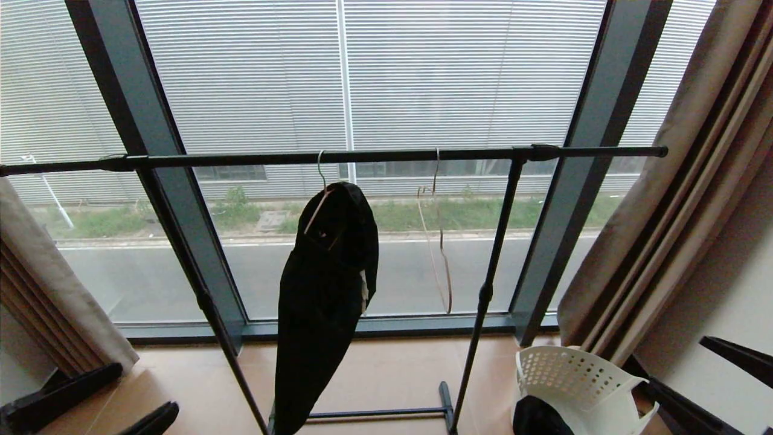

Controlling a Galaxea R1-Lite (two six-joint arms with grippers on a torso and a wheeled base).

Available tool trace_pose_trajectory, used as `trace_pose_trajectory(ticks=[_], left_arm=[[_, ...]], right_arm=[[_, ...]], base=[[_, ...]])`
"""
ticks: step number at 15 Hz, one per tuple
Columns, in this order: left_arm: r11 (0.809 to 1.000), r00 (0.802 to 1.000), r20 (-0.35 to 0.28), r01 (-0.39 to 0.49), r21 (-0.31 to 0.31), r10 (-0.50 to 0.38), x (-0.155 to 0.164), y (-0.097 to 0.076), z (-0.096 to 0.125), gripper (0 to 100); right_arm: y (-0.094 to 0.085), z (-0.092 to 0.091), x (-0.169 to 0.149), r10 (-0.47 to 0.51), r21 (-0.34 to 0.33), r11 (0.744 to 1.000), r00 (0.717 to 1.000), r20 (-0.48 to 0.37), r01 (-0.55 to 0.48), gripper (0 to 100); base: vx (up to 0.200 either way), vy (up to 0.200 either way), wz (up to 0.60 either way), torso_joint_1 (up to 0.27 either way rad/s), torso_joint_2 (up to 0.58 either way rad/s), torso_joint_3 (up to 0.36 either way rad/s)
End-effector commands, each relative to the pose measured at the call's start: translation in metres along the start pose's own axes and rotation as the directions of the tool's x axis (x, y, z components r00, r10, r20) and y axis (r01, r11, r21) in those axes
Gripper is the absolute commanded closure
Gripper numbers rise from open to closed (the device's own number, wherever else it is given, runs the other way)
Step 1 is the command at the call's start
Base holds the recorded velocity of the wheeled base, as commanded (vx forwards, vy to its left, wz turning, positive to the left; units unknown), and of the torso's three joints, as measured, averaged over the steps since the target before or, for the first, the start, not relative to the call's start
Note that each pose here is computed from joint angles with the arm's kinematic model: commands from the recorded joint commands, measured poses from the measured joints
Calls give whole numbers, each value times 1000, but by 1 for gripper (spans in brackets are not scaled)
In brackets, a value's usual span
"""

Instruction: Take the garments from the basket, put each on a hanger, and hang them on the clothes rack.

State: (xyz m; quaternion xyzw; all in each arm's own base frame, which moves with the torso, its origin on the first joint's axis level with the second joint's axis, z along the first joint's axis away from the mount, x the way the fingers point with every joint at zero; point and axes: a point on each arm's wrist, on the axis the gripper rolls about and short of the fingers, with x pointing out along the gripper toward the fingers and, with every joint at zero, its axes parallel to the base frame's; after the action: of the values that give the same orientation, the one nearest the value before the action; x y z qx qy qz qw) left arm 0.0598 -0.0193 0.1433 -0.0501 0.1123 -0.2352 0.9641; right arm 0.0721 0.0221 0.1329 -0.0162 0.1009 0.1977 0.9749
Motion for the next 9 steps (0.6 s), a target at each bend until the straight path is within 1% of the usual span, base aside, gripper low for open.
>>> trace_pose_trajectory(ticks=[1,2,3,4,6,7,9], left_arm=[[999,993,119,-11,36,7,-53,-12,-21,0],[999,991,132,-27,36,22,-57,-13,-24,0],[998,987,158,-47,38,40,-61,-14,-29,0],[997,981,184,-66,40,58,-64,-15,-36,0],[994,972,220,-98,44,86,-67,-15,-50,0],[992,967,232,-119,42,106,-68,-16,-57,0],[989,969,210,-145,44,132,-65,-14,-66,0]], right_arm=[[9,-18,-68,-43,-6,999,995,95,44,0],[12,-23,-79,-55,-3,998,994,90,56,0],[14,-30,-87,-86,4,996,992,95,86,0],[16,-38,-89,-150,14,989,983,110,149,0],[20,-49,-92,-239,26,971,958,159,238,0],[22,-54,-93,-276,31,961,945,175,275,0],[21,-62,-90,-313,37,950,934,173,311,0]], base=[[0,0,0,0,0,0],[0,0,0,0,0,0],[0,0,0,0,0,0],[0,0,0,0,0,0],[0,0,0,0,0,0],[0,0,0,0,0,0],[0,0,0,0,0,0]])
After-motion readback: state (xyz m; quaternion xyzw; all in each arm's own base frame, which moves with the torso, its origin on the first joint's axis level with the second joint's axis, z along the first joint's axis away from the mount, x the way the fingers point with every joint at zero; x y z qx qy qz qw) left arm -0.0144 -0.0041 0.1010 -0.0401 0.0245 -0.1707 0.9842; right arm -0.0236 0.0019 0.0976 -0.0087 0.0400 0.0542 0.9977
